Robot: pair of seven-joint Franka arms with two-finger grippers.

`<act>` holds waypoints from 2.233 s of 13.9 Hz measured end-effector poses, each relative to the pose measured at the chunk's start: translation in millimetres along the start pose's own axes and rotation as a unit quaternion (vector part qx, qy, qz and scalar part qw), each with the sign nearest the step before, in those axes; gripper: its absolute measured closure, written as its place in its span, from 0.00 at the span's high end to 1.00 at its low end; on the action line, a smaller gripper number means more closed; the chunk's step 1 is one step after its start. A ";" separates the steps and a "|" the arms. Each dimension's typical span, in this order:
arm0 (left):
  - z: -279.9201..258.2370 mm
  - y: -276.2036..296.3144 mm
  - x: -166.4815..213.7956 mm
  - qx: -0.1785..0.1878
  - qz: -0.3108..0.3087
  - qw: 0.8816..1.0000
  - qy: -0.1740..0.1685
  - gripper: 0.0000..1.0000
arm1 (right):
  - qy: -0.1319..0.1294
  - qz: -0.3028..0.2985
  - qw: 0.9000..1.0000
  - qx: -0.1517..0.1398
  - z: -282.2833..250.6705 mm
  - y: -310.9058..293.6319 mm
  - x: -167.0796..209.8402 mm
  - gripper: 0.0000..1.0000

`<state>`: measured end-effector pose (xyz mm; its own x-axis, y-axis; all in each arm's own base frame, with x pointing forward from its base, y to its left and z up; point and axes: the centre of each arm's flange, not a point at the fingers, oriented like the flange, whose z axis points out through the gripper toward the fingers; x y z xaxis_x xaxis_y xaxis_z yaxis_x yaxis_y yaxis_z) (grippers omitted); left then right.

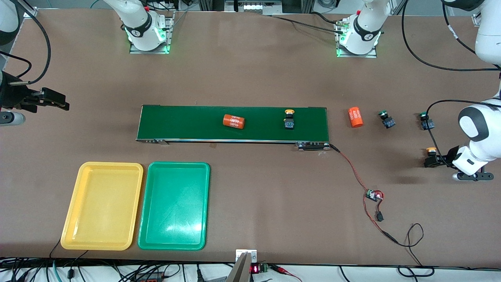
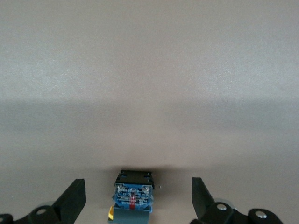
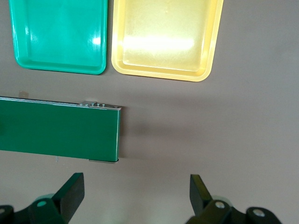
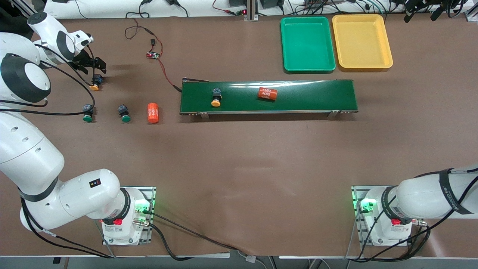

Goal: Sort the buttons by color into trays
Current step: 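Return the left gripper and grasp another black button, then place the button on the belt while the right gripper approaches the belt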

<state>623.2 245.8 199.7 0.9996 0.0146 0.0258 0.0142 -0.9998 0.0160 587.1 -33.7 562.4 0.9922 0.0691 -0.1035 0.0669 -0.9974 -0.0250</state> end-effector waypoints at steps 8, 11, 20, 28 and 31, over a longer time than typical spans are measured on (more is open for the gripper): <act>19.5 -3.0 -8.0 -0.007 0.023 1.000 -0.015 1.00 | -0.028 0.041 0.998 0.038 5.4 43.5 -14.7 1.00; 21.9 -2.6 -8.5 -0.008 0.024 1.000 -0.016 0.93 | -0.016 0.035 0.999 0.038 3.5 37.4 -10.8 1.00; 14.5 1.0 -4.4 -0.009 0.028 0.999 -0.014 0.41 | 0.017 0.042 0.998 0.032 25.3 -20.6 -13.1 1.00; -97.0 116.4 -6.4 -0.054 0.066 0.986 -0.141 0.41 | 0.049 0.019 0.999 0.005 112.4 -171.0 -89.8 1.00; -109.4 194.5 -11.9 -0.042 0.084 0.983 -0.159 0.41 | 0.042 0.016 0.999 -0.006 127.2 -215.8 -104.1 1.00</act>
<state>611.1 52.9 311.8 0.9452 -0.1701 -0.2786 -0.1413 -0.9826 0.1206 456.0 176.6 452.1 0.9991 0.0356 -0.0209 0.0354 -0.9993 -0.0103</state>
